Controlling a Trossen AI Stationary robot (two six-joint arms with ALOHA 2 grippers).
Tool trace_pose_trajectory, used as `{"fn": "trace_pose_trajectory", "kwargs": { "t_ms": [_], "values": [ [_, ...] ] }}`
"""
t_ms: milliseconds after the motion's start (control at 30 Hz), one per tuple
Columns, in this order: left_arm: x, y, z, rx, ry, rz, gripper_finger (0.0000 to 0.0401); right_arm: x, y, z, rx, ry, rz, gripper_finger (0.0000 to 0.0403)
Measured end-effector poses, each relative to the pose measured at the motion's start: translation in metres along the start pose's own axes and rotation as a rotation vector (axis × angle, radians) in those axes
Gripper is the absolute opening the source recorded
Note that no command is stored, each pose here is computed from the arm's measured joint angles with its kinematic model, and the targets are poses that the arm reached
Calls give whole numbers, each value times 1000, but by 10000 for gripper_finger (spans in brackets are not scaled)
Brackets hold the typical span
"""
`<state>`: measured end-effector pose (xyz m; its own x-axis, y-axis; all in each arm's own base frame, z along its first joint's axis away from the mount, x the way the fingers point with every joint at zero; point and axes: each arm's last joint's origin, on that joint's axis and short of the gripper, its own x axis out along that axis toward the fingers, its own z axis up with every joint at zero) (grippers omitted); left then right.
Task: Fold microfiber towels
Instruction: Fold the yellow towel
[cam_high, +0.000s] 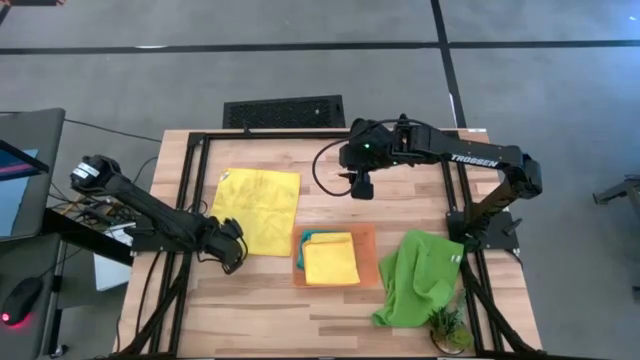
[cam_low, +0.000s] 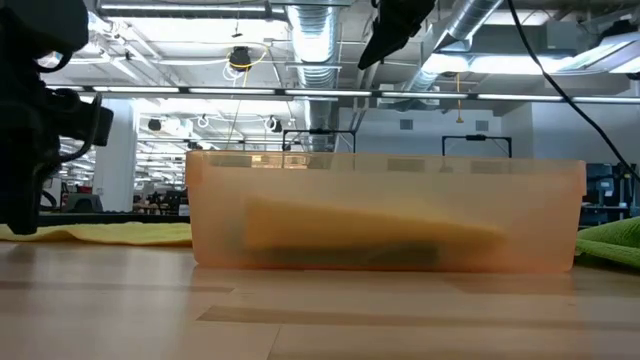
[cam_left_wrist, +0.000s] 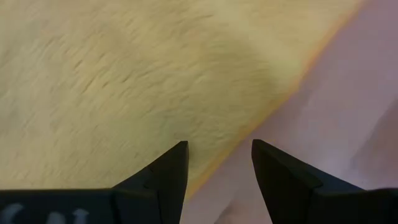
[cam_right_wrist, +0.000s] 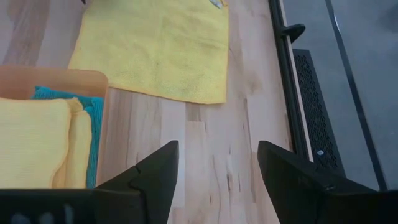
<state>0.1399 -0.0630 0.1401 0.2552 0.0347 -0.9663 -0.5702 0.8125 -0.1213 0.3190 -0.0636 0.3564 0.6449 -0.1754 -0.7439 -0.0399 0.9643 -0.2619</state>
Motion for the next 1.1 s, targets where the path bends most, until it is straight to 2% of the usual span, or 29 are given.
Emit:
{"fn": "trace_pose_trajectory", "kwargs": {
  "t_ms": [200, 667, 900, 1100],
  "values": [
    [0, 1, 1, 27, -52, 39, 170, 0, 0, 0, -1, -1, 1, 244],
    [18, -11, 5, 79, -23, 78, 170, 0, 0, 0, -1, 0, 1, 244],
    [18, -8, 11, -20, 5, 72, 167, 0, -1, 2, 0, -20, -6, 244],
    [20, 1, 25, -138, -4, 83, 143, 0, -1, 2, -1, -22, -7, 244]
  ]
}}
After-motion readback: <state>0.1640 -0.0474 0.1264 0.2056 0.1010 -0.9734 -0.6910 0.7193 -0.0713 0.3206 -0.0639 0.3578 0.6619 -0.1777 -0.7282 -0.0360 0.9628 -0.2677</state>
